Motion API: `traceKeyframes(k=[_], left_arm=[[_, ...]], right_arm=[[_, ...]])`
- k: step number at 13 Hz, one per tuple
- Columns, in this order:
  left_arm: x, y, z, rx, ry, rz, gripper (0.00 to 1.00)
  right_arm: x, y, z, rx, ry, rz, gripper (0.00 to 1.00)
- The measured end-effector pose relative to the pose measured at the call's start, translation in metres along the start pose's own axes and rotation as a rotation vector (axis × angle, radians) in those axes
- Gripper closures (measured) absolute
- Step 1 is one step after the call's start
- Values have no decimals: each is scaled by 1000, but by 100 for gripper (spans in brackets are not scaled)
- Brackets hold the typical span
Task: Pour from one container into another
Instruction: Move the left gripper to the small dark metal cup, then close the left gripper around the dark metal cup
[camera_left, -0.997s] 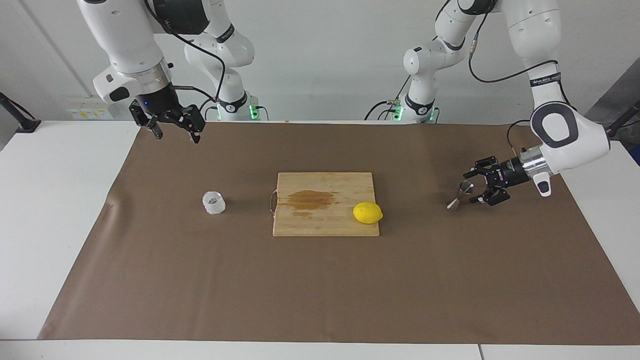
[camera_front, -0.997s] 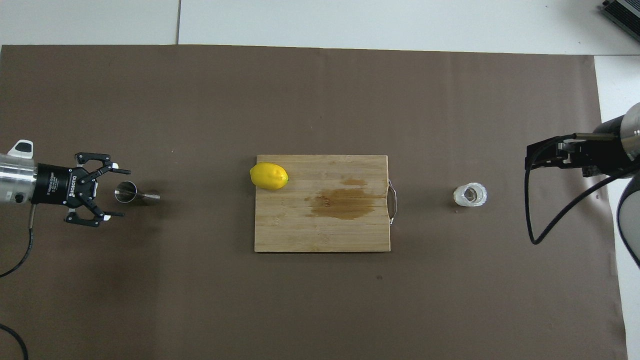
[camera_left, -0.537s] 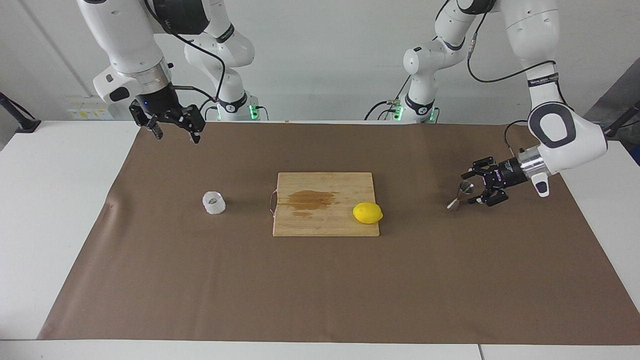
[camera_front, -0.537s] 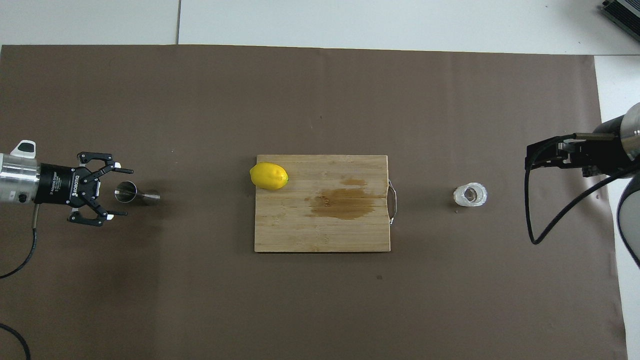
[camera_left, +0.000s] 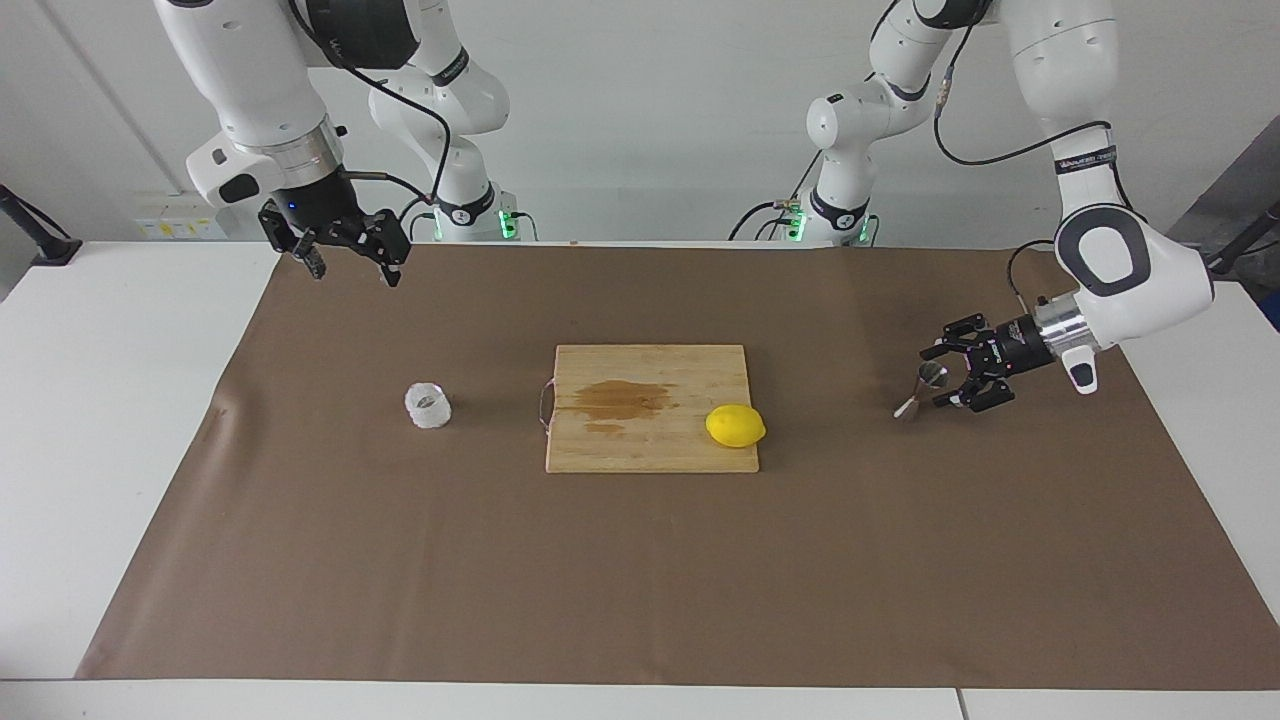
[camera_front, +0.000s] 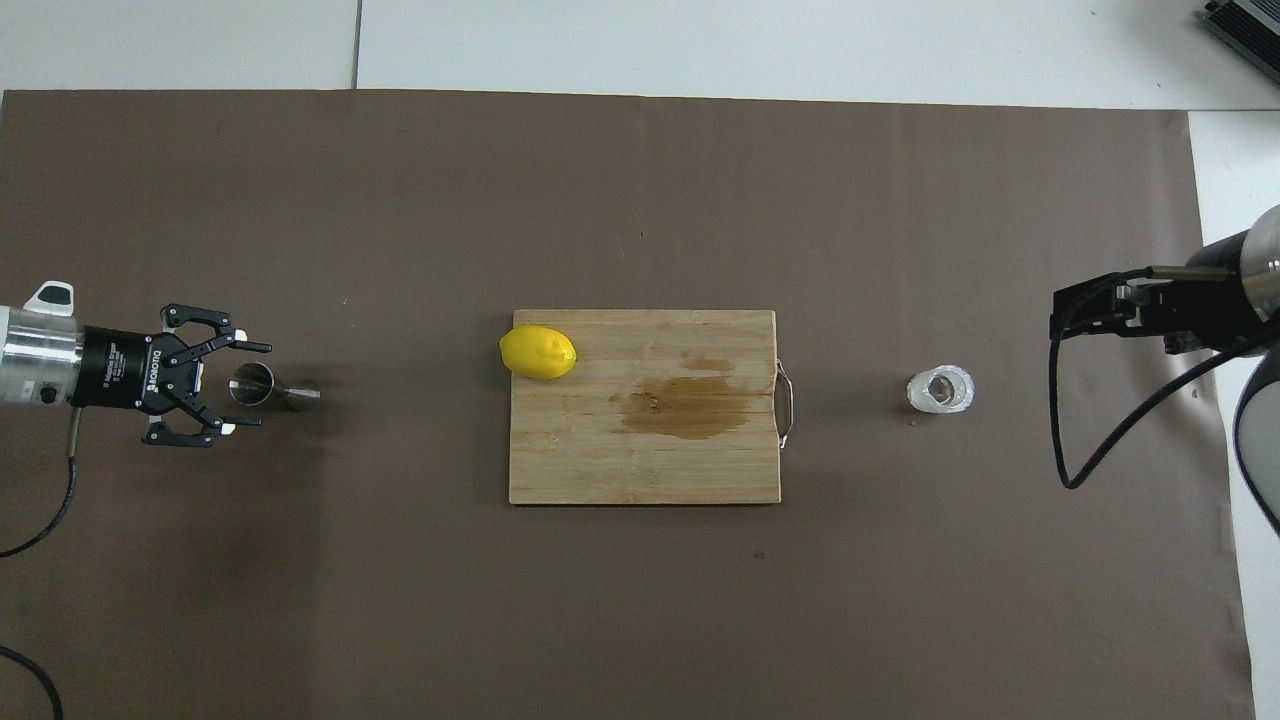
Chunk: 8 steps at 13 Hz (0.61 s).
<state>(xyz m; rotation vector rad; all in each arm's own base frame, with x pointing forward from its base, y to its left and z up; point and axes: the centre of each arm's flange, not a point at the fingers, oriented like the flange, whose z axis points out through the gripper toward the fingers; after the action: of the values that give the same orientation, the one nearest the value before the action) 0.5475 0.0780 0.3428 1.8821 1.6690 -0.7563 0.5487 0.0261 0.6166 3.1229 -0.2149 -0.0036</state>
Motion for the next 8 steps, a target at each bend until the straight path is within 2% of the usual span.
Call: traceKeyframes(k=[5,8], left_arm=[[-2,0,-2,-3,1,-17,21],[-2,0,-2,-4,2,-26,33]], right_arm=[[0,0,0,0,0,0,0],[0,0,0,0,0,0,0]])
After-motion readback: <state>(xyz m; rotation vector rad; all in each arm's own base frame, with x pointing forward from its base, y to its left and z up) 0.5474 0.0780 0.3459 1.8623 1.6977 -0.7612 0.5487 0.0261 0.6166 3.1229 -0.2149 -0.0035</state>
